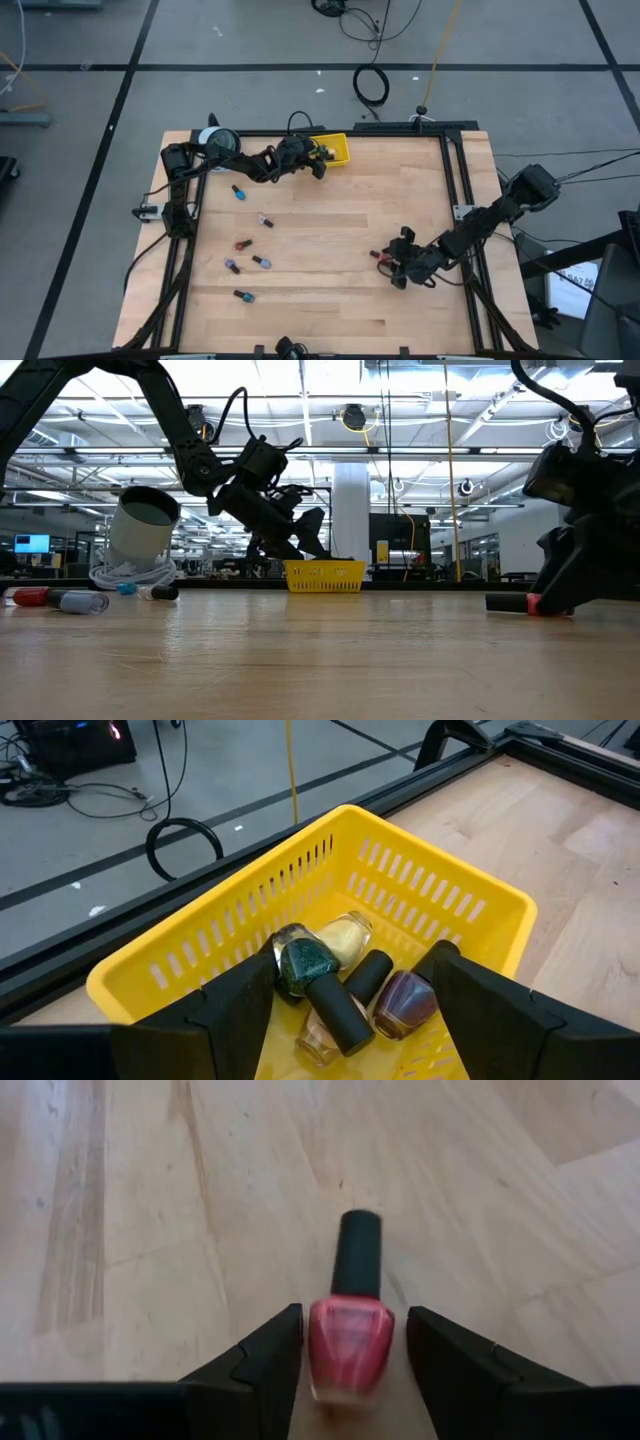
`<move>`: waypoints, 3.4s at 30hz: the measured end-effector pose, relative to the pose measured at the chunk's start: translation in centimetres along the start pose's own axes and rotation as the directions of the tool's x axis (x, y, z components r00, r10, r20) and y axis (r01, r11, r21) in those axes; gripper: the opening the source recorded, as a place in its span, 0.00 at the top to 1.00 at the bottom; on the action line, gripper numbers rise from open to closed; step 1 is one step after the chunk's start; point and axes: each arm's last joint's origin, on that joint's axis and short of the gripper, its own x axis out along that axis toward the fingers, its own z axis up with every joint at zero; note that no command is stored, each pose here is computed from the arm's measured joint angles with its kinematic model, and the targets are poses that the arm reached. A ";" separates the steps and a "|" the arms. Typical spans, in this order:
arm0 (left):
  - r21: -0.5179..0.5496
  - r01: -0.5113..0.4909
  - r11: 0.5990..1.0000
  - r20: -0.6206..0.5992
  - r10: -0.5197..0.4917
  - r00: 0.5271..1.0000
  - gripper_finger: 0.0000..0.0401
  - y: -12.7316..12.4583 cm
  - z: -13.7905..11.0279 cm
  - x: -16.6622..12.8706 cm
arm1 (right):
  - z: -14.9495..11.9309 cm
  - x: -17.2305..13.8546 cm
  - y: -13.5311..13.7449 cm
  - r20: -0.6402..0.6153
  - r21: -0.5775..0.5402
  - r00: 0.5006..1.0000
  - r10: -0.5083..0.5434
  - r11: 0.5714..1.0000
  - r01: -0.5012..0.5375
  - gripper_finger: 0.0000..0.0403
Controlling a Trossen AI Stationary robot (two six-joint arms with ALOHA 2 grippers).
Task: Pick & Place Nail Polish
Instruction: Put the pink nail polish bottle into the yellow bin
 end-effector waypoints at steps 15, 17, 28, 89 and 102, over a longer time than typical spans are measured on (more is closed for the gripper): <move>0.001 0.001 1.000 0.000 -0.001 1.000 0.33 0.0 0.0 0.0 | -0.7 0.2 0.1 -0.054 -0.029 0.998 0.015 0.999 -0.017 0.74; 0.001 0.001 1.000 0.000 -0.001 1.000 0.33 0.0 0.0 0.0 | -0.6 0.2 0.2 -0.048 -0.026 0.999 0.021 0.999 -0.023 0.74; 0.000 0.001 1.000 0.001 -0.001 1.000 0.33 0.0 0.0 0.0 | 3.3 -3.1 0.6 0.215 -0.167 0.968 0.127 0.982 -0.091 0.74; 0.000 0.650 0.760 0.132 -0.644 0.753 0.33 -14.4 1.9 -8.6 | 10.1 -4.5 -1.6 0.572 -0.581 0.790 0.220 0.789 0.200 0.74; 0.008 0.635 0.773 0.106 -0.632 0.768 0.33 -14.3 1.6 -8.5 | 12.1 -10.3 0.3 0.382 -0.779 0.062 0.922 0.358 -0.514 0.74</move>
